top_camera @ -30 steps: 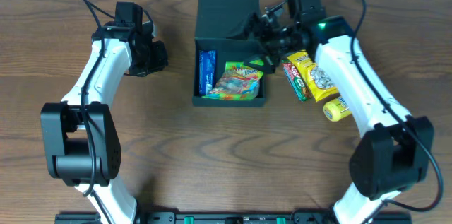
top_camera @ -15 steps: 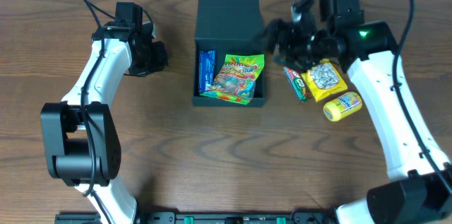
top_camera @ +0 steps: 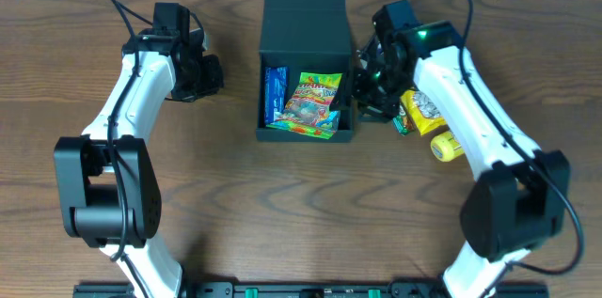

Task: Pack container
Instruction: 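Push the gummy bag down into the box with the right gripper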

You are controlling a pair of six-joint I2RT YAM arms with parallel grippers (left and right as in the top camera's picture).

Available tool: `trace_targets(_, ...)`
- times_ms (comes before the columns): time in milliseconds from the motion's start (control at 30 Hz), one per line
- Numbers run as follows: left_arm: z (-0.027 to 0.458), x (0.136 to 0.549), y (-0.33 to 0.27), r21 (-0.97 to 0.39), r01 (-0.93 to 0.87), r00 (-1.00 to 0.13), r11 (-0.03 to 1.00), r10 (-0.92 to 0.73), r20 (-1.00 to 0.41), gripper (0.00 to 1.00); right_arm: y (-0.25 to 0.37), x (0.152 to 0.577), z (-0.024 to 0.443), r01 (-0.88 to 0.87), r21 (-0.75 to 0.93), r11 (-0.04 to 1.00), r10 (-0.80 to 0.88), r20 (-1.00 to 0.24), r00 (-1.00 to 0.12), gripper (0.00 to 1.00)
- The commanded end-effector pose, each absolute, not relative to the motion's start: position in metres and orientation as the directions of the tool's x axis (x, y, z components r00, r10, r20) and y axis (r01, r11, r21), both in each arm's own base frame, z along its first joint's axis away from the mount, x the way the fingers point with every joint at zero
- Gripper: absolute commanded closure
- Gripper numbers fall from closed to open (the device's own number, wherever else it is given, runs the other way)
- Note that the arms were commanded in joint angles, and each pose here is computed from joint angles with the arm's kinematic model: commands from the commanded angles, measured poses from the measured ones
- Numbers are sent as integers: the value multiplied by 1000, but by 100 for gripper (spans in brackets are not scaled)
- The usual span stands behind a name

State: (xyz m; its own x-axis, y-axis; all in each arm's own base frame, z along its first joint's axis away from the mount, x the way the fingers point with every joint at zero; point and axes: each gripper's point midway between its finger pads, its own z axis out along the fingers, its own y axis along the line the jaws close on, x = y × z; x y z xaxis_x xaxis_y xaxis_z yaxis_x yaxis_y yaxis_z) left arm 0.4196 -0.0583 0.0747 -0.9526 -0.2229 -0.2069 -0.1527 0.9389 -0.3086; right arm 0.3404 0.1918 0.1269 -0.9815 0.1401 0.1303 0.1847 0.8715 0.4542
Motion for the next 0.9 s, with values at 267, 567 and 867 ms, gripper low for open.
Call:
trace_targets(267,91,429,-57,-307,-119,-942,944,-206,-266,94,192,349,86,195,400,896,135,172,-976,50)
trace_targets(567,91,429,-57,-307,-120,-942,944,-205,-266,94,206,344,85,189,395,899,128,176,-976,60)
trace_targets(867,90,425,-57,-308,-123,-946,943,-205,-250,95,215,340,74,232,231,945,214,100,-972,60)
